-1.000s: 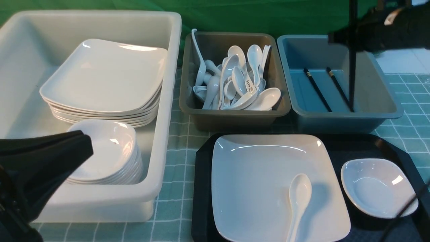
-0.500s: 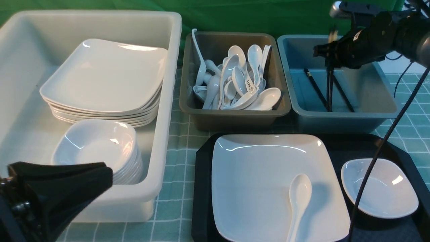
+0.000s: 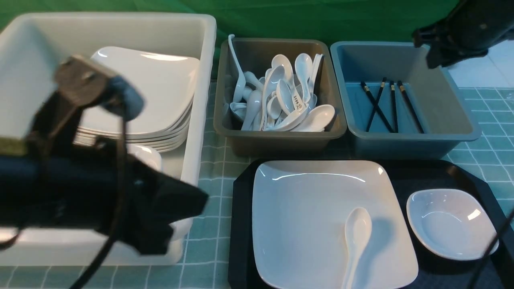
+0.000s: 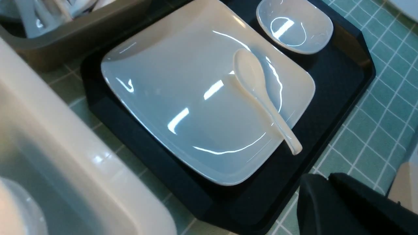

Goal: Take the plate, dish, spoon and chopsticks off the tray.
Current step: Use the left arm to grab a soup spoon from the plate

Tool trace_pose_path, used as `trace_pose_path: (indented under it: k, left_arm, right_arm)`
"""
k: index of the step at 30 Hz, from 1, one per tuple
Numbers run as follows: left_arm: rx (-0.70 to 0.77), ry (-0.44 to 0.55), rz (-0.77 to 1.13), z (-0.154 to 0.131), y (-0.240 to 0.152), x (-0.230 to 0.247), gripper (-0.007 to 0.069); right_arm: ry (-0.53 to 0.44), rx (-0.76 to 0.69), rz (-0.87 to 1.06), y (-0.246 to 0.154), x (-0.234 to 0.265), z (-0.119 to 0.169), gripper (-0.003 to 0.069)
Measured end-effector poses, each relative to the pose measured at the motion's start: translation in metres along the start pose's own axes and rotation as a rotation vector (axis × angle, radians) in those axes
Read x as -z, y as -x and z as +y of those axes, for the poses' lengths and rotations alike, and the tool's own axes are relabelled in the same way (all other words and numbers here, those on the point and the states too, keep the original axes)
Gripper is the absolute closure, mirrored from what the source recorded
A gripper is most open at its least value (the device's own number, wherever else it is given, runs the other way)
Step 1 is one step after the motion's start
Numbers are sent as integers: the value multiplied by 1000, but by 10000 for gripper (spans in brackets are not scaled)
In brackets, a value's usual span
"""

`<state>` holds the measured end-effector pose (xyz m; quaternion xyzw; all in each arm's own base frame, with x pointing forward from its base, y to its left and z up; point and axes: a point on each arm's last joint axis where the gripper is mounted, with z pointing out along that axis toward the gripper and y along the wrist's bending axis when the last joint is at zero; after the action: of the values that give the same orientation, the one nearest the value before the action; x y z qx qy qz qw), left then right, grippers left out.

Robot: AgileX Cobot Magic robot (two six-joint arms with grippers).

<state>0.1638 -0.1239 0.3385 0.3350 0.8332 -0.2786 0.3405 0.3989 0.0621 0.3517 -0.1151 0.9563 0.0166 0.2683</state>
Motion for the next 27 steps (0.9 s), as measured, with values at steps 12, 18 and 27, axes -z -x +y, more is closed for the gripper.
trace_pose_path:
  k: [12, 18, 27]
  left_arm:
    - [-129, -36, 329, -59, 32, -147, 607]
    - [-119, -24, 453, -59, 43, -206, 494]
    - [-114, 30, 606, -41, 19, -279, 160]
  right_arm:
    - [42, 44, 28, -153, 102, 32, 578]
    - [25, 49, -38, -208, 126, 31, 559]
    - [0, 122, -209, -251, 165, 30, 537]
